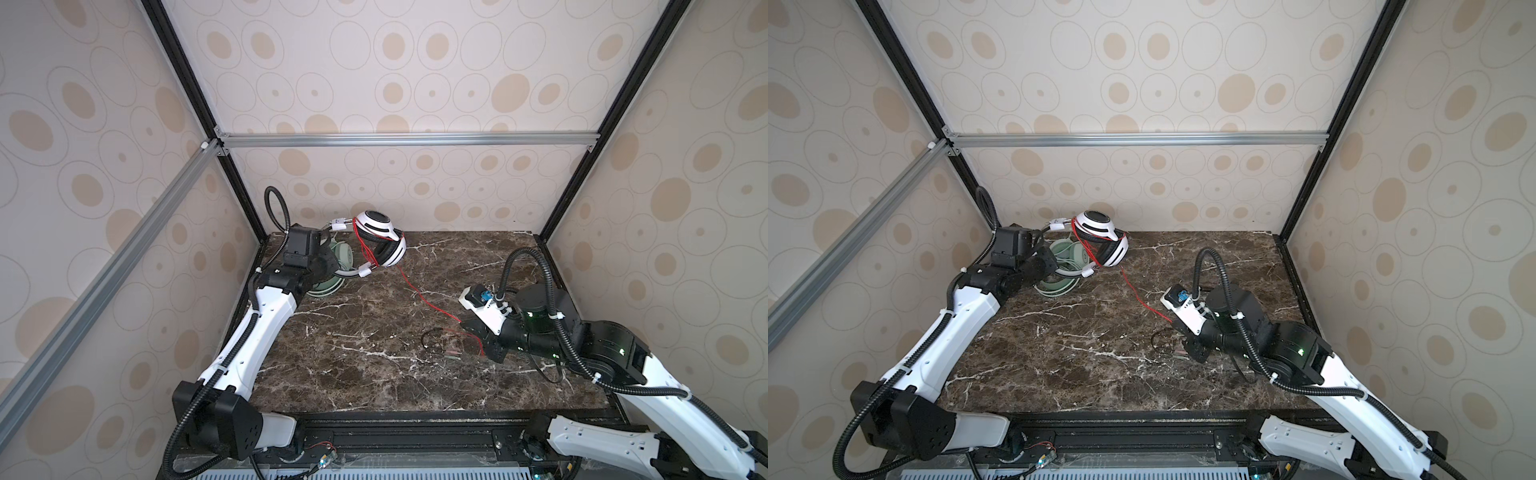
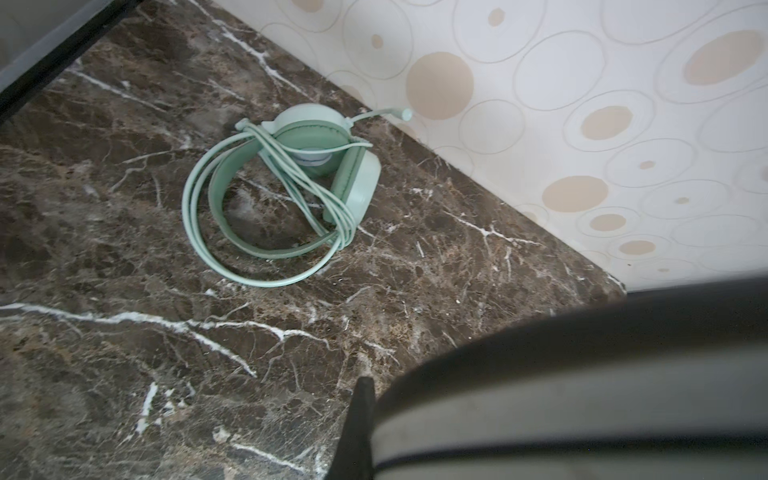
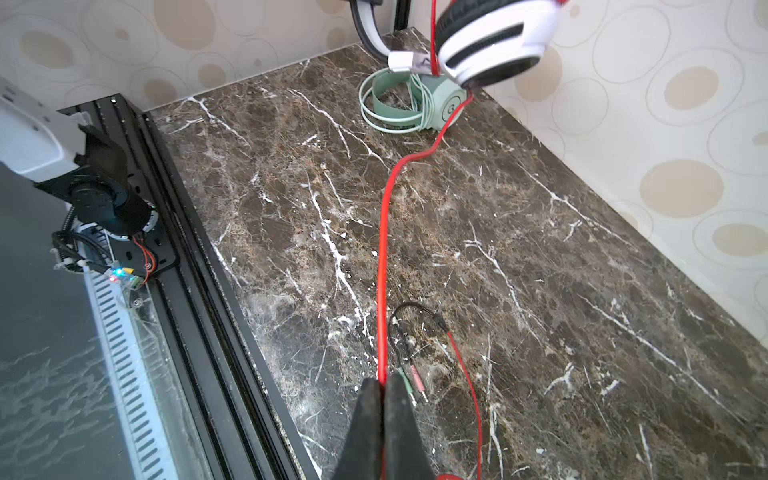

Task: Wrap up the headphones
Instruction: 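Raise the red cable with the right gripper over the headset again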

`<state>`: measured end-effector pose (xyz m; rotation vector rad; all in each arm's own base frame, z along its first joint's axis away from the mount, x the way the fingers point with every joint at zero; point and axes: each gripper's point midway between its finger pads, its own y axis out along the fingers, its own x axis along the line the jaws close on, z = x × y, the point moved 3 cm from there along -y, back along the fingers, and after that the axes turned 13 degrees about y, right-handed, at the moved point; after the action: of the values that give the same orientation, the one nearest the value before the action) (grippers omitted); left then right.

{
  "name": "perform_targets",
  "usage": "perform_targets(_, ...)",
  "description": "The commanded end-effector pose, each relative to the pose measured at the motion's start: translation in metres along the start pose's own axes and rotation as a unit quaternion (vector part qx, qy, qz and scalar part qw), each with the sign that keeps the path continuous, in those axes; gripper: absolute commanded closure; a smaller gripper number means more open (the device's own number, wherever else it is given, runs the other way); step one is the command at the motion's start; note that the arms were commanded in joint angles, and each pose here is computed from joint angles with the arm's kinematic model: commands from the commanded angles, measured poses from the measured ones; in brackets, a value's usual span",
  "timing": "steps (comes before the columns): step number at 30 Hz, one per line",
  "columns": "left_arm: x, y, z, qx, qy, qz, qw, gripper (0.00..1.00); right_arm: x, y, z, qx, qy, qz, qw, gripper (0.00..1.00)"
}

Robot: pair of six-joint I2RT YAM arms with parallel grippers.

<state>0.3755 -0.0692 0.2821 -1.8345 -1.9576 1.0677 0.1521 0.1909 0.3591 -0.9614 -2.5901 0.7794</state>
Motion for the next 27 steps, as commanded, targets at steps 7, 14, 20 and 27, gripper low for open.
perform_targets(7,-0.002,0.011,-0.010,0.005,-0.023,-0.033,0.999,1.00,0.013,-0.027,-0.036,-0.021,-0.050,-0.032,0.998,1.00)
perform_targets(14,-0.053,0.011,0.006,0.018,0.071,0.052,0.996,1.00,-0.026,-0.004,-0.089,-0.038,-0.069,0.107,0.991,1.00)
perform_targets(20,-0.109,-0.005,0.031,0.023,0.167,0.127,0.977,1.00,-0.090,0.022,-0.135,-0.058,-0.010,0.126,0.990,1.00)
perform_targets(27,-0.163,-0.032,0.067,0.044,0.247,0.226,0.941,1.00,-0.173,0.061,-0.156,-0.076,0.065,0.145,0.984,1.00)
